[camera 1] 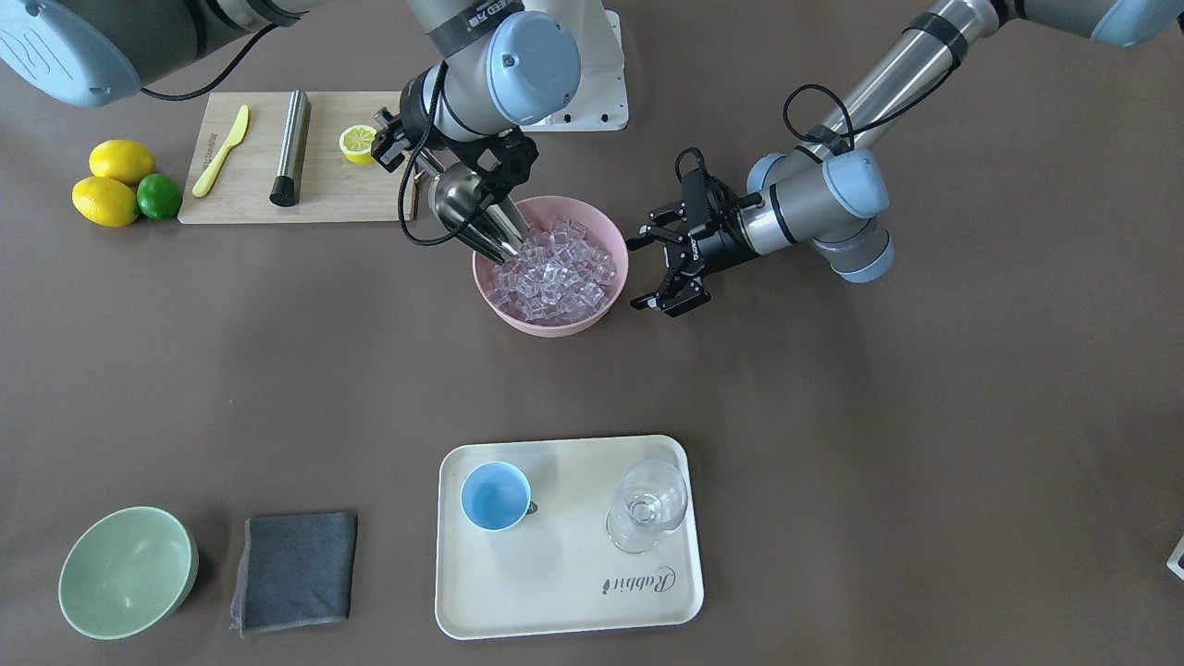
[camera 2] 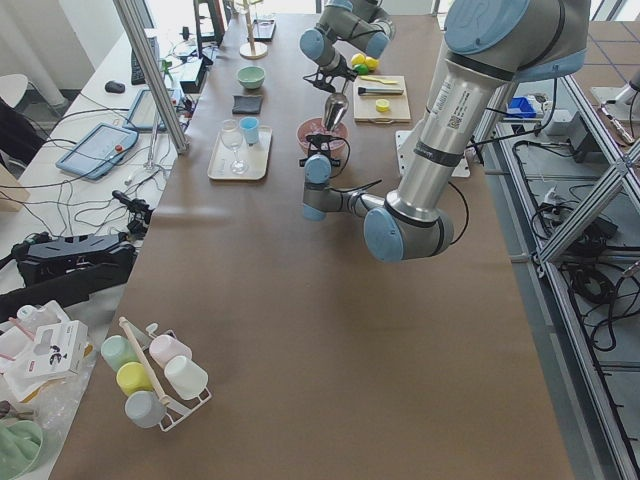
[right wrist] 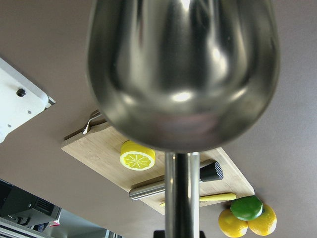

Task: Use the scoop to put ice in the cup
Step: 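Dig the scoop into the ice cubes with the right gripper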

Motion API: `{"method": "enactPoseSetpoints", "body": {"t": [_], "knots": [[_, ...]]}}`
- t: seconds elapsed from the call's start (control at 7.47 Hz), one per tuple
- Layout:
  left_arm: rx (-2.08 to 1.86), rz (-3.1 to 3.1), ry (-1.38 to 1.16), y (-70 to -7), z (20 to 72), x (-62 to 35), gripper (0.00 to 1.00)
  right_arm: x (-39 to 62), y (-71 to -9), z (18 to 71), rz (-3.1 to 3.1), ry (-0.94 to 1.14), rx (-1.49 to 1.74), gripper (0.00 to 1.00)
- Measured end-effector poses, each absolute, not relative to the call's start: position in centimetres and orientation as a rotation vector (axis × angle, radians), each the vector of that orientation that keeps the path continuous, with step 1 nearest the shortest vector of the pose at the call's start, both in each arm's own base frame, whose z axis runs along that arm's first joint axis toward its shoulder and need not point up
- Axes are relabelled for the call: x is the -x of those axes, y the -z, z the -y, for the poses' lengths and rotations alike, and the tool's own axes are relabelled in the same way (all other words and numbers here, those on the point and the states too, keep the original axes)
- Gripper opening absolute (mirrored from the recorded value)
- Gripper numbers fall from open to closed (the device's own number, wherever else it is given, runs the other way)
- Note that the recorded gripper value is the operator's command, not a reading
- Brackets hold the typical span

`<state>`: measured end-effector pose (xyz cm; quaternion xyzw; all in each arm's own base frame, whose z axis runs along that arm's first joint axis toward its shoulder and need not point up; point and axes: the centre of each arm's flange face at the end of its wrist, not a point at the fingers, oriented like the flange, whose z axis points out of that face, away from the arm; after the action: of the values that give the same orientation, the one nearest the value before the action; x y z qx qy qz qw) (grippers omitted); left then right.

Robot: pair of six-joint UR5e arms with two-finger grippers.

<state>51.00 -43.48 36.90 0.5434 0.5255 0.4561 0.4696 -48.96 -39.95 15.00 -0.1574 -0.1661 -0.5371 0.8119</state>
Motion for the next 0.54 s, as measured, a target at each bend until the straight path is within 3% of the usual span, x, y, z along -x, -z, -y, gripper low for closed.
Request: {"method": "enactPoseSetpoints", "body": {"t": [0.54], "knots": [[-1.331, -1.285, -1.115, -37.0, 43.6, -50.9, 0.98, 51.0, -14.8, 40.3, 0.335, 1.142, 0.372, 0.0]]}}
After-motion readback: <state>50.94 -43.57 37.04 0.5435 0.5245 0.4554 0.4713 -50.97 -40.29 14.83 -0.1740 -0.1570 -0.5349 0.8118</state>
